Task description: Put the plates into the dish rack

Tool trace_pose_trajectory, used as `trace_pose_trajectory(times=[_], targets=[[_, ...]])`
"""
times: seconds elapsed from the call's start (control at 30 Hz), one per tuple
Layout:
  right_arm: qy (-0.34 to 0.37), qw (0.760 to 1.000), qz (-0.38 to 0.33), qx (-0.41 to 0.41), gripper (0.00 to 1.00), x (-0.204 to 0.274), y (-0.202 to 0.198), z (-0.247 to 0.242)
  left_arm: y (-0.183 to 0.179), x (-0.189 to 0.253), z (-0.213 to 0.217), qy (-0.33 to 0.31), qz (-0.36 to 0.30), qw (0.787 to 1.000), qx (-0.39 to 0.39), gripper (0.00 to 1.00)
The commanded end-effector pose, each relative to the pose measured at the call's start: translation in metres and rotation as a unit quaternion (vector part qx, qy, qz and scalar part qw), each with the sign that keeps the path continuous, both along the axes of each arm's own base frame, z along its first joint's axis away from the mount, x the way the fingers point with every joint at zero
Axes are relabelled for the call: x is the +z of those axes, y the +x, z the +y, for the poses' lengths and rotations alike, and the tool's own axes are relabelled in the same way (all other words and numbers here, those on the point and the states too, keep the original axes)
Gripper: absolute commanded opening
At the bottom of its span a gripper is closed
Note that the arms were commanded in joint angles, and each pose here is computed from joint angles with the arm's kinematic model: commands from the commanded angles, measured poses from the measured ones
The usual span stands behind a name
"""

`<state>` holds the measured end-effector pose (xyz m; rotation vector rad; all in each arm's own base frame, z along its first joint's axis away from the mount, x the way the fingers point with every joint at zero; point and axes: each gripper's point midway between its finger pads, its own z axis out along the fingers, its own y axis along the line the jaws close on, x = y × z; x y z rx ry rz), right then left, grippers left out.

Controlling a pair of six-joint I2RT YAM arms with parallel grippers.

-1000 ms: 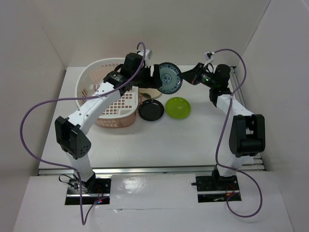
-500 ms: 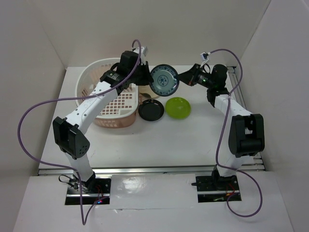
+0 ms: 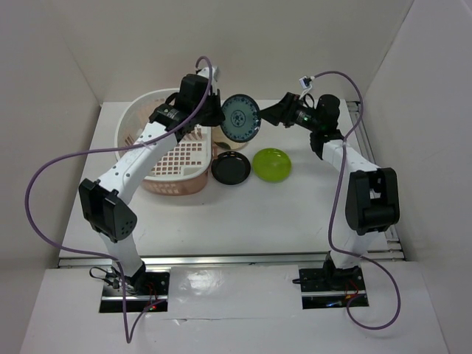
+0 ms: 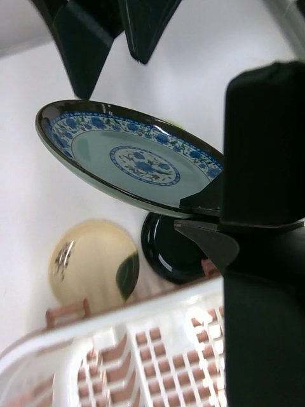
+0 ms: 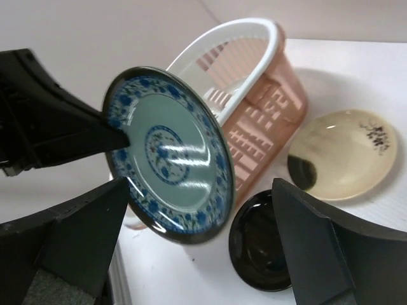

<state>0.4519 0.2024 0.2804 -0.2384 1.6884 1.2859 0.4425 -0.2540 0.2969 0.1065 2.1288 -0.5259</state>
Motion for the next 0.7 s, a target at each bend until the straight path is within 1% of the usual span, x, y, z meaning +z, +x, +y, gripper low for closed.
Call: trace_pose_trajectory(times=[0.0, 0.03, 0.07, 0.17, 0.2, 0.27, 0.3, 0.33, 0.37, 0.4, 0.43, 0.47, 0.5, 0.53, 0.6, 0.63, 0.67], targets=[[-0.008, 0.999, -0.008, -0.053, 1.00, 0.008, 0.024, -0.006, 0.018, 0.059, 0.035, 0.033, -0.098, 0.993, 0.064, 0.00], [-0.009, 0.998, -0.002, -0.069, 1.00, 0.006, 0.028, -0.010, 0.022, 0.059, 0.047, 0.044, -0.102, 0.990, 0.083, 0.00], [-0.009, 0.996, -0.002, -0.092, 1.00, 0.006, 0.036, -0.019, 0.026, 0.069, 0.065, 0.062, -0.118, 0.985, 0.112, 0.00], [-0.012, 0.993, 0.032, -0.116, 1.00, -0.010, 0.042, -0.024, 0.033, 0.082, 0.095, 0.089, -0.145, 0.973, 0.158, 0.00], [-0.018, 0.992, 0.037, -0.122, 1.00, -0.017, 0.046, -0.026, 0.035, 0.088, 0.114, 0.115, -0.159, 0.962, 0.189, 0.00], [-0.020, 0.991, 0.042, -0.122, 1.00, -0.023, 0.047, -0.025, 0.043, 0.094, 0.129, 0.134, -0.181, 0.950, 0.217, 0.00], [-0.016, 0.991, 0.045, -0.122, 1.00, -0.025, 0.049, -0.025, 0.046, 0.099, 0.146, 0.161, -0.191, 0.938, 0.239, 0.00], [-0.018, 0.991, 0.051, -0.122, 1.00, -0.032, 0.051, -0.025, 0.050, 0.098, 0.155, 0.177, -0.192, 0.932, 0.251, 0.00], [-0.019, 0.991, 0.056, -0.122, 1.00, -0.037, 0.052, -0.025, 0.053, 0.100, 0.174, 0.195, -0.193, 0.918, 0.285, 0.00], [-0.019, 0.991, 0.056, -0.122, 1.00, -0.037, 0.052, -0.025, 0.056, 0.095, 0.173, 0.205, -0.189, 0.918, 0.281, 0.00], [-0.020, 0.990, 0.062, -0.122, 1.00, -0.043, 0.054, -0.024, 0.057, 0.101, 0.191, 0.219, -0.194, 0.905, 0.310, 0.00], [-0.022, 0.990, 0.067, -0.122, 1.00, -0.048, 0.055, -0.024, 0.061, 0.099, 0.198, 0.223, -0.194, 0.902, 0.315, 0.00], [-0.020, 0.990, 0.061, -0.122, 1.00, -0.043, 0.057, -0.024, 0.062, 0.096, 0.205, 0.230, -0.192, 0.899, 0.319, 0.00], [-0.023, 0.989, 0.075, -0.121, 1.00, -0.052, 0.057, -0.024, 0.063, 0.098, 0.222, 0.240, -0.192, 0.891, 0.335, 0.00], [-0.029, 0.989, 0.074, -0.126, 1.00, -0.054, 0.061, -0.025, 0.067, 0.089, 0.239, 0.261, -0.185, 0.879, 0.355, 0.00], [-0.032, 0.988, 0.072, -0.130, 1.00, -0.053, 0.062, -0.027, 0.067, 0.089, 0.253, 0.281, -0.182, 0.869, 0.364, 0.00], [-0.034, 0.988, 0.078, -0.130, 1.00, -0.059, 0.064, -0.026, 0.069, 0.084, 0.254, 0.289, -0.186, 0.865, 0.366, 0.00]])
